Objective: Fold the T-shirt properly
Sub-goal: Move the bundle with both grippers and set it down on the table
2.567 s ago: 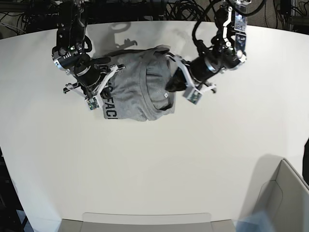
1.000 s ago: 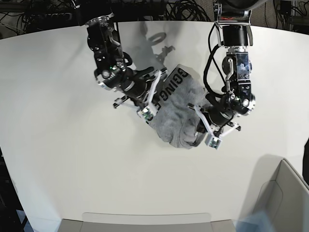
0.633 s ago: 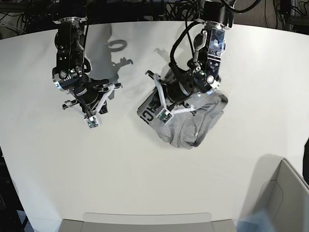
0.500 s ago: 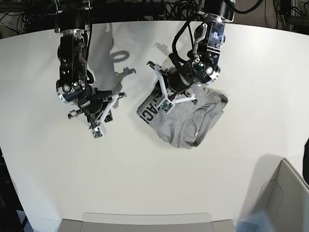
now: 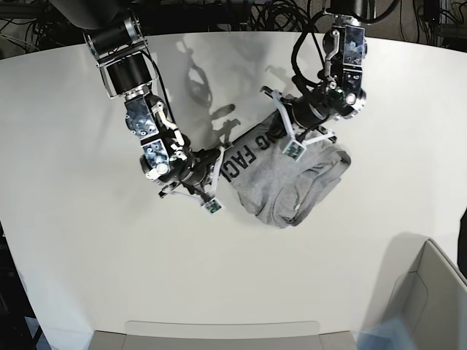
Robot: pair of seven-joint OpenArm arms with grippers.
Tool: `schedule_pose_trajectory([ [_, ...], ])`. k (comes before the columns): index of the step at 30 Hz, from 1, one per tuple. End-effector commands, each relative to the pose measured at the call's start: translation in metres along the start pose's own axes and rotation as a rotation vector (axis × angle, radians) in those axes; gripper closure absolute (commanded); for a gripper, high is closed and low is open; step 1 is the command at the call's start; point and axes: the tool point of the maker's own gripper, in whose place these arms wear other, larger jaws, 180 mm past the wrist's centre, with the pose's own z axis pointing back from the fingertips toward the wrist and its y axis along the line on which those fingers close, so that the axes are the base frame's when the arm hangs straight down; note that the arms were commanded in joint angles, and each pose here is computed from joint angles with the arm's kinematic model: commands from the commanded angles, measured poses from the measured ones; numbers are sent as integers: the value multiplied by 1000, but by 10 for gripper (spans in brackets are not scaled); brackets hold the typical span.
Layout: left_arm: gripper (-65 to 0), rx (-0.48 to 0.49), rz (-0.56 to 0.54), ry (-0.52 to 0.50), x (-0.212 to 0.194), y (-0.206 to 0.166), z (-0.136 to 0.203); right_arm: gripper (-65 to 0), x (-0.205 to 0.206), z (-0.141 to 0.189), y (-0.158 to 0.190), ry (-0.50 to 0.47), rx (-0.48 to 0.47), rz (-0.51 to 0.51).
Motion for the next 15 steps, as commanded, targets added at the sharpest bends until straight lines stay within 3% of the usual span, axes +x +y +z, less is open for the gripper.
schedule_pose_trajectory([
  [1,-15,61,18,-11,3,23,5,0,26,1,17,-66,38,33],
  [4,-15,113,71,-10,-3,47,11,0,26,-9,59,-45,109,101],
  [8,-15,149,103,-15,-6,62,17,0,29,-11,90,-50,159,138],
  [13,-15,184,108,-50,2,72,28,0,39,0,98,-97,165,140],
  [15,-14,205,95,-94,16,74,39,0,39,13,83,-137,134,111],
])
